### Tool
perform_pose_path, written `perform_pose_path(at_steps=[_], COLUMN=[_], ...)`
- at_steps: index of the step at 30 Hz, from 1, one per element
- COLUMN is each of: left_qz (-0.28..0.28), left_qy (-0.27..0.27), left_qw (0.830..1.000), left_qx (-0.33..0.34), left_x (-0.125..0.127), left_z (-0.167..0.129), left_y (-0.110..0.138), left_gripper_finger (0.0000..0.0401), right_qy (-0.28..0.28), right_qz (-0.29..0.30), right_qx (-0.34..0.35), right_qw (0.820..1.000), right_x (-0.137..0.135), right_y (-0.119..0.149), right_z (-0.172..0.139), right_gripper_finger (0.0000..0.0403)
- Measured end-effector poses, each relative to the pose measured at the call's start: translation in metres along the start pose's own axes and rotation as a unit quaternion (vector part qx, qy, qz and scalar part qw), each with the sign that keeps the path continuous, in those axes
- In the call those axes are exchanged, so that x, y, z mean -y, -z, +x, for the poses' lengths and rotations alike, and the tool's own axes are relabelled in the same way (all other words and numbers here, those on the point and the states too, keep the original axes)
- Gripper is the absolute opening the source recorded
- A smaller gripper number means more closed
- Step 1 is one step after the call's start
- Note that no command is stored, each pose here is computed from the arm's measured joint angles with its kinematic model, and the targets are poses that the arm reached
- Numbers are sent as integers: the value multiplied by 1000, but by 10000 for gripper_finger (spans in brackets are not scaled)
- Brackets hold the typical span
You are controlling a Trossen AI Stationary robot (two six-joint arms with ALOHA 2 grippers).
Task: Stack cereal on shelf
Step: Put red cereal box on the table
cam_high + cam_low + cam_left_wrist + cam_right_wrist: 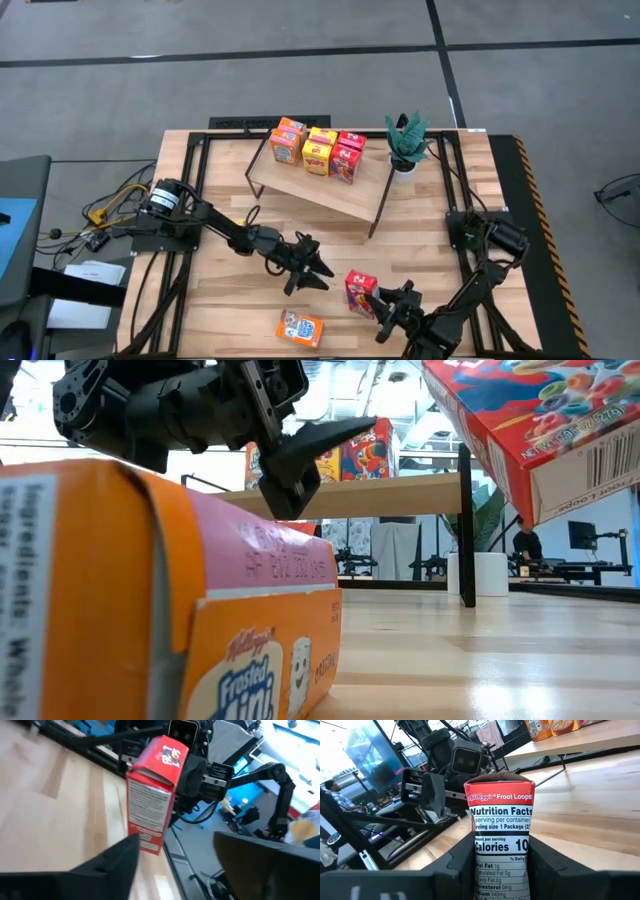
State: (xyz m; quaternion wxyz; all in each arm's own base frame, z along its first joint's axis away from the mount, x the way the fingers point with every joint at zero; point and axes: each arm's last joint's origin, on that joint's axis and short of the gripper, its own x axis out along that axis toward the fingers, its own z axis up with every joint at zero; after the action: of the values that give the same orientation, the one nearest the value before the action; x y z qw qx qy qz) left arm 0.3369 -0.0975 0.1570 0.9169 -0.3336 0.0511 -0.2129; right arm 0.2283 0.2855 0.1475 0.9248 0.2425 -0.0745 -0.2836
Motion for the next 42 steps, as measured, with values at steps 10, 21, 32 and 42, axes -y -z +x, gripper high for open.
perform_pose_path(at_steps=[10, 21, 32, 42], left_qz=[66, 140, 131, 115], left_qy=[-57, -78, -45, -44], left_qw=[991, 976, 975, 975], left_qx=[-104, -148, -172, -186], left_x=[1, 8, 7, 0], left_z=[34, 60, 65, 62], left_y=[-10, -41, -50, -52], left_gripper_finger=[346, 348, 348, 348], right_qy=[9, 9, 14, 13], right_qz=[19, 27, 7, 11], right_qx=[-13, -31, -54, -54], right_qw=[1000, 999, 998, 998], right_x=[-2, -4, -4, -5], right_y=[1, 3, 4, 4], right_z=[3, 0, 0, 0], right_gripper_finger=[157, 162, 158, 153])
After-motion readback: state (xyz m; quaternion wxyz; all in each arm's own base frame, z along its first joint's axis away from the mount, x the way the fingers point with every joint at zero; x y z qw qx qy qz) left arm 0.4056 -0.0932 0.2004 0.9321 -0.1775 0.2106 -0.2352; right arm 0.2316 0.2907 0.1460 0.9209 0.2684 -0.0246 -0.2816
